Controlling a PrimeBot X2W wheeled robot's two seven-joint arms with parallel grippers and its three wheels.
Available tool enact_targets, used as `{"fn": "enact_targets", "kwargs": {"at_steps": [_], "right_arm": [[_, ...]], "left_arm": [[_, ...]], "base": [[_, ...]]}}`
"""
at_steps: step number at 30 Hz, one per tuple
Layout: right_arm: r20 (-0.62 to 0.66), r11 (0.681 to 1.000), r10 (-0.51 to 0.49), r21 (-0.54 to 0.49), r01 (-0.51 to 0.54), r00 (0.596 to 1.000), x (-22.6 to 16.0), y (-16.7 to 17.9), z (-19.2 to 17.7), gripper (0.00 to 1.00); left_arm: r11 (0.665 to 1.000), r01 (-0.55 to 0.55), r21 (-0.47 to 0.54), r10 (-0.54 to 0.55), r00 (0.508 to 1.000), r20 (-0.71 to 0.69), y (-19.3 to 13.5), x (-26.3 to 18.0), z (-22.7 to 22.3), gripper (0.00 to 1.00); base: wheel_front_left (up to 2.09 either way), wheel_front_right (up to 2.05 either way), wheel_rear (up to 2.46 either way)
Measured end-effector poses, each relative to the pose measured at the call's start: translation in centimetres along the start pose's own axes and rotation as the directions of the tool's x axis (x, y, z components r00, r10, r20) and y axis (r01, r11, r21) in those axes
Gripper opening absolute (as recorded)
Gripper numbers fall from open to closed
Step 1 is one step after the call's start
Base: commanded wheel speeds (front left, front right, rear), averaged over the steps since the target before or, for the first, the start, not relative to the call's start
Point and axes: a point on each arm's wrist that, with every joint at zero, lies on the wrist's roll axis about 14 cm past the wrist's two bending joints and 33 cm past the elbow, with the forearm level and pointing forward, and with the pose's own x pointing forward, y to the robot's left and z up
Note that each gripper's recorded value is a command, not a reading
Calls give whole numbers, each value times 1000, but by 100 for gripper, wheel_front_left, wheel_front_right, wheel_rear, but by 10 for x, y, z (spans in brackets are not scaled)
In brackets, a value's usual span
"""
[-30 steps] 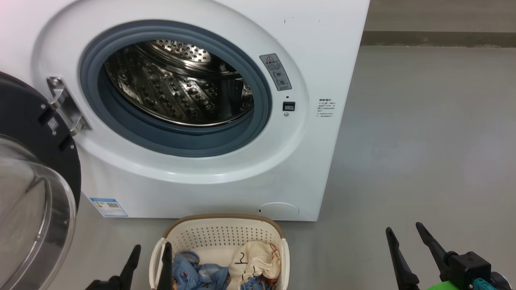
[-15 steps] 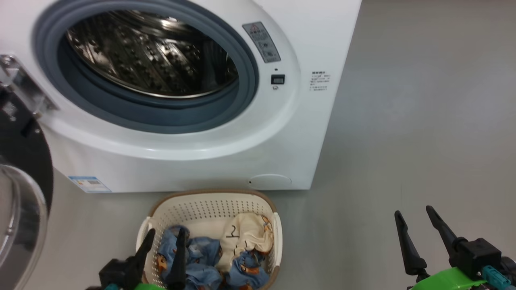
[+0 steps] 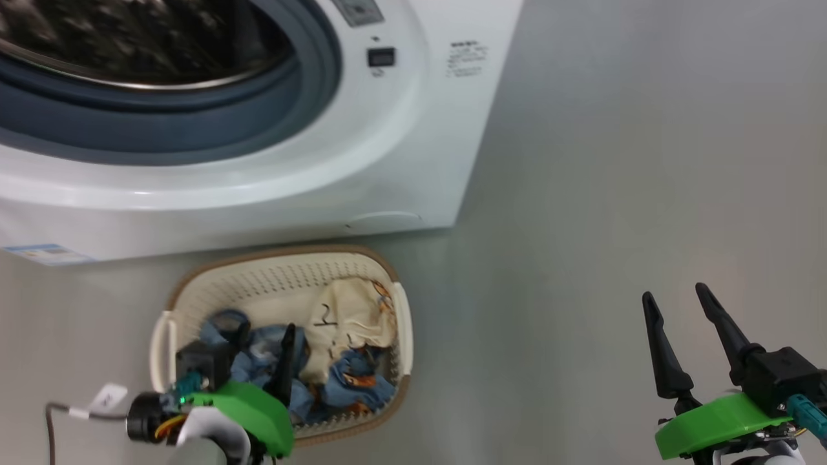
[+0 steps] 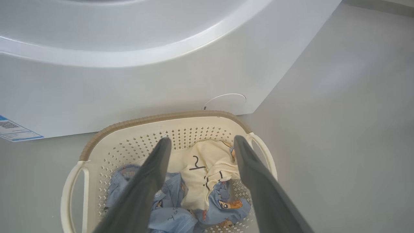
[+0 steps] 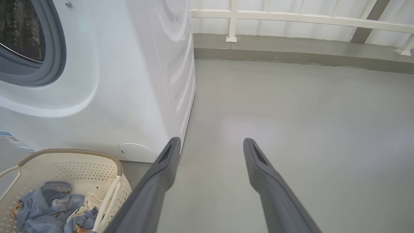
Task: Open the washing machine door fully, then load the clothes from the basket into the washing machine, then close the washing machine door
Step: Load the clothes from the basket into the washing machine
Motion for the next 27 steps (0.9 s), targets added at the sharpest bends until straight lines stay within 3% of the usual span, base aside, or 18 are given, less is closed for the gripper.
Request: {"fn": "enact_targets", "kwargs": {"at_steps": [9,14,27], "right_arm": [[-59,998,-63,-13,62,996,6,-22,-27,100],[-97,995,-97,-29,95,991,7,-34,-43,100],[-181,987,-159,-51,152,971,14,-55,-83,100]], "left_arm": [[998,64,18,-57,963,-262,3,47,-66,100],[994,108,26,-86,895,-437,0,61,-110,100],[985,173,30,-111,745,-658,2,92,-180,100]], "base": [[0,0,0],[0,0,0],[0,0,0]]}}
